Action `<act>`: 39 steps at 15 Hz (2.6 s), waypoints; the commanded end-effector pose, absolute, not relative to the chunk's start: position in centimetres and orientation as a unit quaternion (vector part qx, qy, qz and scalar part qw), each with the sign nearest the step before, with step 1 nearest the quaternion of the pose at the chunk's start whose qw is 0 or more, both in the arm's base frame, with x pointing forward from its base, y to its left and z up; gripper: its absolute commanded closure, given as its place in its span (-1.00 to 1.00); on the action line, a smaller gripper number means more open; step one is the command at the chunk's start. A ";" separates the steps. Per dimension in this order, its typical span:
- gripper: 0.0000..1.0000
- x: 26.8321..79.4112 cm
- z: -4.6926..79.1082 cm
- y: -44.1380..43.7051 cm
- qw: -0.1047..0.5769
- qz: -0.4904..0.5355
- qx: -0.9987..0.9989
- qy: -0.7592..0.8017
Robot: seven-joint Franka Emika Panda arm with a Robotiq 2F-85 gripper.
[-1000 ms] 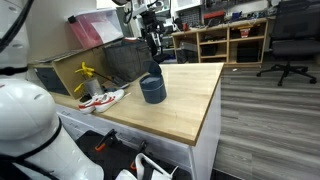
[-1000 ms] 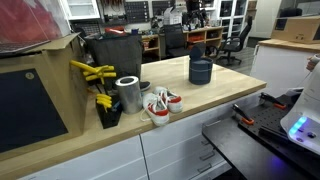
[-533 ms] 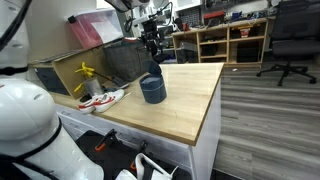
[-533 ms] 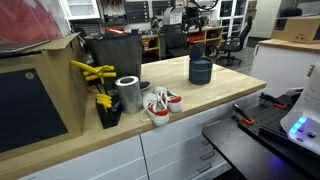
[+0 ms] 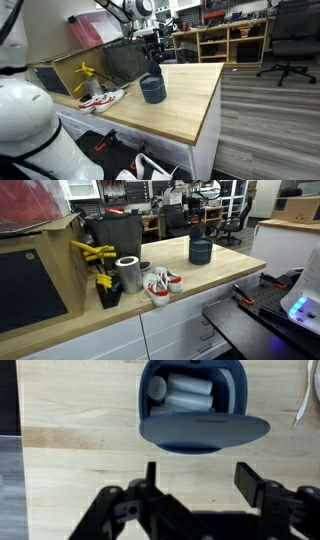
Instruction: Close the dark grey container.
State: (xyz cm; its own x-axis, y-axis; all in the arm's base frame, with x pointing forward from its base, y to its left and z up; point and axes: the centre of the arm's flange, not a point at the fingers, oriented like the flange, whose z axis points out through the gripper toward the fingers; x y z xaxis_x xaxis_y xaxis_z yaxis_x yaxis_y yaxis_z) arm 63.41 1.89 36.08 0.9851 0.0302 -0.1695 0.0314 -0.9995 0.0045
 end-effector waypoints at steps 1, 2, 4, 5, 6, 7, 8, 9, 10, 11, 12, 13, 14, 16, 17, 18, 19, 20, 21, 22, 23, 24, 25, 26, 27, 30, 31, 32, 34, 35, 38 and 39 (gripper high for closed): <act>0.01 60.8 35.6 1.5 -0.016 -0.078 0.996 0.038; 0.15 60.6 35.4 1.5 -0.020 -0.080 0.996 0.040; 0.45 60.0 35.3 1.5 -0.027 -0.085 0.995 0.046; 0.62 59.7 35.4 1.5 -0.031 -0.087 0.994 0.050; 0.75 59.4 35.5 1.6 -0.033 -0.089 0.994 0.052; 0.89 59.1 35.6 1.6 -0.034 -0.091 0.994 0.056; 0.99 58.8 35.8 1.6 -0.034 -0.093 0.993 0.058; 1.00 58.6 35.9 1.7 -0.034 -0.094 0.993 0.061; 1.00 58.4 36.1 1.6 -0.032 -0.095 0.993 0.067; 1.00 58.1 36.2 1.6 -0.030 -0.095 0.993 0.069; 1.00 57.8 36.3 1.6 -0.027 -0.096 0.992 0.074; 1.00 57.5 36.3 1.5 -0.024 -0.097 0.992 0.080; 1.00 57.1 36.2 1.4 -0.021 -0.098 0.991 0.085; 1.00 56.3 35.8 1.3 -0.017 -0.099 0.991 0.093; 1.00 56.0 35.4 1.2 -0.012 -0.102 0.990 0.096; 1.00 55.6 34.9 1.1 -0.008 -0.104 0.990 0.098; 1.00 55.3 34.4 1.0 -0.005 -0.106 0.989 0.101; 1.00 55.0 33.8 0.8 -0.003 -0.109 0.989 0.101; 1.00 54.8 33.3 0.8 -0.002 -0.110 0.989 0.100; 1.00 54.5 32.8 0.7 -0.001 -0.110 0.989 0.099; 1.00 54.3 32.4 0.6 -0.002 -0.110 0.989 0.099; 1.00 54.1 32.0 0.5 -0.005 -0.107 0.989 0.098; 1.00 53.8 31.6 0.5 -0.010 -0.103 0.990 0.094; 1.00 53.6 31.3 0.6 -0.014 -0.099 0.991 0.092; 1.00 53.4 31.0 0.7 -0.017 -0.097 0.991 0.090; 1.00 52.7 30.2 1.0 -0.021 -0.087 0.992 0.087; 1.00 52.5 30.0 1.1 -0.021 -0.084 0.993 0.086; 1.00 52.3 30.0 1.1 -0.020 -0.081 0.993 0.086; 1.00 52.0 29.8 1.1 -0.019 -0.075 0.993 0.085; 1.00 51.8 29.6 1.1 -0.019 -0.070 0.994 0.085; 1.00 51.2 29.0 1.0 -0.015 -0.053 0.995 0.086; 1.00 51.0 28.5 1.0 -0.012 -0.047 0.995 0.087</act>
